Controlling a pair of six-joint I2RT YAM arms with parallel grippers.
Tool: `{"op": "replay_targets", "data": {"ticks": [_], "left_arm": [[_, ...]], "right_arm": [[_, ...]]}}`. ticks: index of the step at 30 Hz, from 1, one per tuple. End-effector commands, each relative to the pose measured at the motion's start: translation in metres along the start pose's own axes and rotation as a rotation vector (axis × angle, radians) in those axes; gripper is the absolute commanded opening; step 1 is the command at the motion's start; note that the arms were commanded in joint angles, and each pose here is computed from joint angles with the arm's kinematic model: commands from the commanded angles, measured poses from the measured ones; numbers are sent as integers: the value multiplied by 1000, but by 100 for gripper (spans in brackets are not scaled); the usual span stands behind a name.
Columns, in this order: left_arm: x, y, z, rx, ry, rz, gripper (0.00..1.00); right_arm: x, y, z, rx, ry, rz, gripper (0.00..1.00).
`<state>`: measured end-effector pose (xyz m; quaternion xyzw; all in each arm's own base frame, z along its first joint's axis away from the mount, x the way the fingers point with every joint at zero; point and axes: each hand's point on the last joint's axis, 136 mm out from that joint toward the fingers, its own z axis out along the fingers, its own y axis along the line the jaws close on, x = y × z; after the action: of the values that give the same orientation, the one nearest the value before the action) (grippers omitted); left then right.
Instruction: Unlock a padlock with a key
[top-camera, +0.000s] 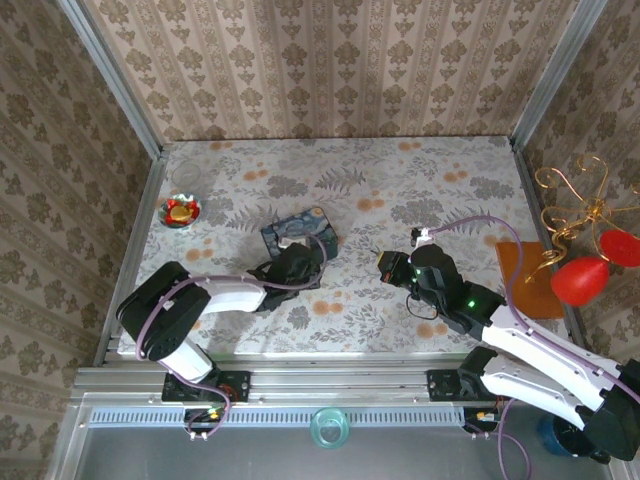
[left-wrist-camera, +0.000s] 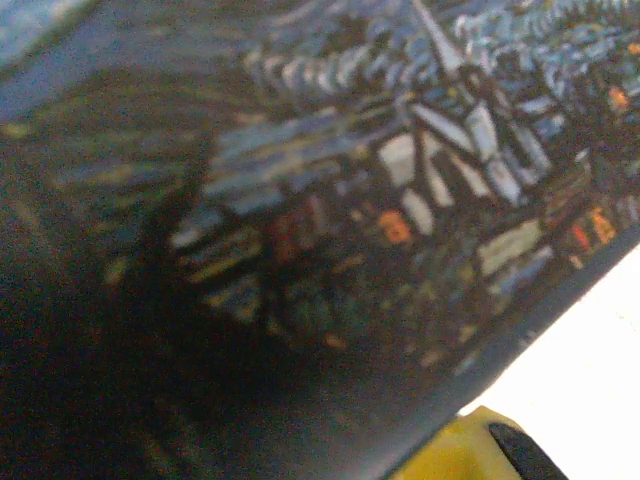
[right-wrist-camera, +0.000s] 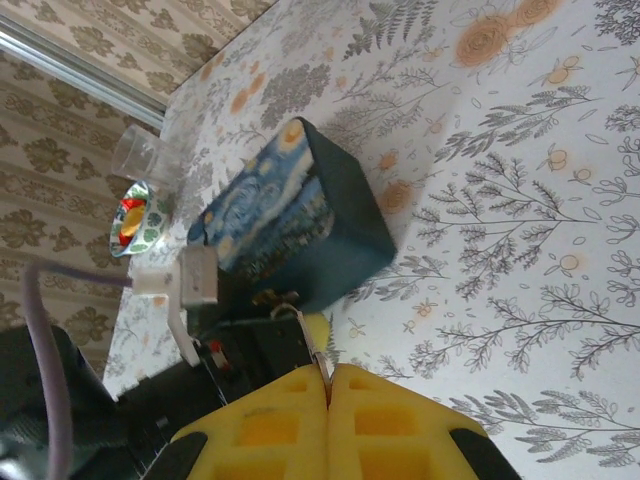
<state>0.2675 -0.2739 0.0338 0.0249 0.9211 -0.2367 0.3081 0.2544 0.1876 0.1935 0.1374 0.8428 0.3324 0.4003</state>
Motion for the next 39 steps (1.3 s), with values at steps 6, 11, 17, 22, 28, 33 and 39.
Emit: {"op": "replay_targets", "data": {"ticks": [6, 11, 17, 22, 28, 33, 39], "left_arm": [[-4, -33, -6, 218, -50, -37, 15], [-13, -51, -13, 289, -42, -140, 13], [-21, -52, -22, 282, -19, -276, 8], [-26, -62, -24, 324, 5, -396, 7], [-37, -72, -32, 398, -25, -531, 5], [-47, -68, -40, 431, -83, -637, 5], [-55, -74, -48, 473, -106, -683, 4]], "right_arm": [[17, -11, 7, 10, 29, 80, 0], [29, -19, 14, 9, 40, 157, 0], [50, -34, 29, 12, 61, 302, 0], [66, -30, 41, -3, 85, 356, 0], [84, -20, 64, -88, 125, 476, 0], [81, -19, 70, -71, 106, 463, 0], [82, -1, 80, -150, 137, 487, 0]]}}
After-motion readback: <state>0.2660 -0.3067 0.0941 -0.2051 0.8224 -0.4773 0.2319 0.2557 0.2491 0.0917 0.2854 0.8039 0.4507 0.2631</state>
